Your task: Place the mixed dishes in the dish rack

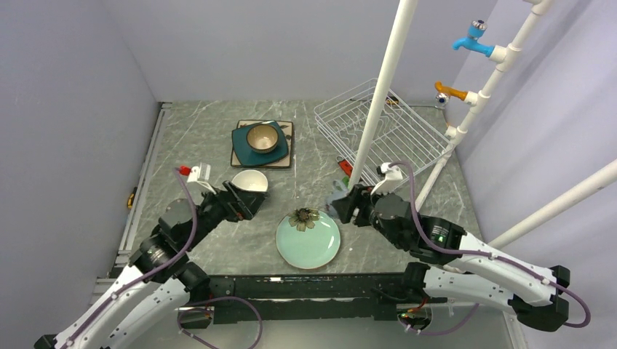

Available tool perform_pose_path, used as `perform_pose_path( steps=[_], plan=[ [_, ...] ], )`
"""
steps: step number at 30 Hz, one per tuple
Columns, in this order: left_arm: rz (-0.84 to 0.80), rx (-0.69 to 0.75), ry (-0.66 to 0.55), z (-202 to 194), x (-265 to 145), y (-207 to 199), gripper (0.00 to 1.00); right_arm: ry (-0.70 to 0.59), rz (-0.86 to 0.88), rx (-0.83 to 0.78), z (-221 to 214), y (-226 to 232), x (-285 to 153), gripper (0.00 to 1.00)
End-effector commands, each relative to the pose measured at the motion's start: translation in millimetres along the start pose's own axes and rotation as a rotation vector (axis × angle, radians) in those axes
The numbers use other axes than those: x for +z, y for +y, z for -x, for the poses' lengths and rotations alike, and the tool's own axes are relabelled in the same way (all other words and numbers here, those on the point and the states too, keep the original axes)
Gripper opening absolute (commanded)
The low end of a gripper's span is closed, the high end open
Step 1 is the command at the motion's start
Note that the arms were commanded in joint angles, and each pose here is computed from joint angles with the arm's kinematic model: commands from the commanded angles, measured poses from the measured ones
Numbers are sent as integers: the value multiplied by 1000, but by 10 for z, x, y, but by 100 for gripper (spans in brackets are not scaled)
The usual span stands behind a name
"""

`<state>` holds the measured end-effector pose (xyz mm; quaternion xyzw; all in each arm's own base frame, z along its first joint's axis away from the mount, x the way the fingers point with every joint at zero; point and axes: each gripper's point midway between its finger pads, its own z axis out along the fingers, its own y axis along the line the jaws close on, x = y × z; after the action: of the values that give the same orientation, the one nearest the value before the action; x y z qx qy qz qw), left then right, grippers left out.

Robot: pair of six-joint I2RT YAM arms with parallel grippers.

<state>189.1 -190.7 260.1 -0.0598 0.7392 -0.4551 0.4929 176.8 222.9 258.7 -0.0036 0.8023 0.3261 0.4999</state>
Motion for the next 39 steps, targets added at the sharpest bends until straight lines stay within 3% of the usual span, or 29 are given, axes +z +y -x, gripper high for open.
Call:
perform_pose_path(
  steps=[1,7,15,21,25,28,34,39],
  plan=[
    [184,212,-2,187,-219,264,99,67,-296,-86,-48,-651,-311,0],
    [263,401,32,414,-143,245,99,-5,-521,-101,150,-1031,-511,0],
    [106,597,-17,1017,90,-539,99,-116,-756,-180,627,-1313,-620,0],
    [87,682,-124,1592,183,-1027,99,-95,-785,-125,888,-1627,-427,0],
    [131,754,-213,1742,214,-955,99,-85,-896,-107,1060,-1900,-302,0],
    [177,790,-248,1613,254,-658,99,-74,-937,-63,1168,-2107,-146,0],
    [183,842,-230,1335,293,-431,99,-94,-883,53,1452,-2343,234,0],
    [202,876,-252,1332,258,-396,99,-112,-820,0,1641,-2443,546,0]
  ],
)
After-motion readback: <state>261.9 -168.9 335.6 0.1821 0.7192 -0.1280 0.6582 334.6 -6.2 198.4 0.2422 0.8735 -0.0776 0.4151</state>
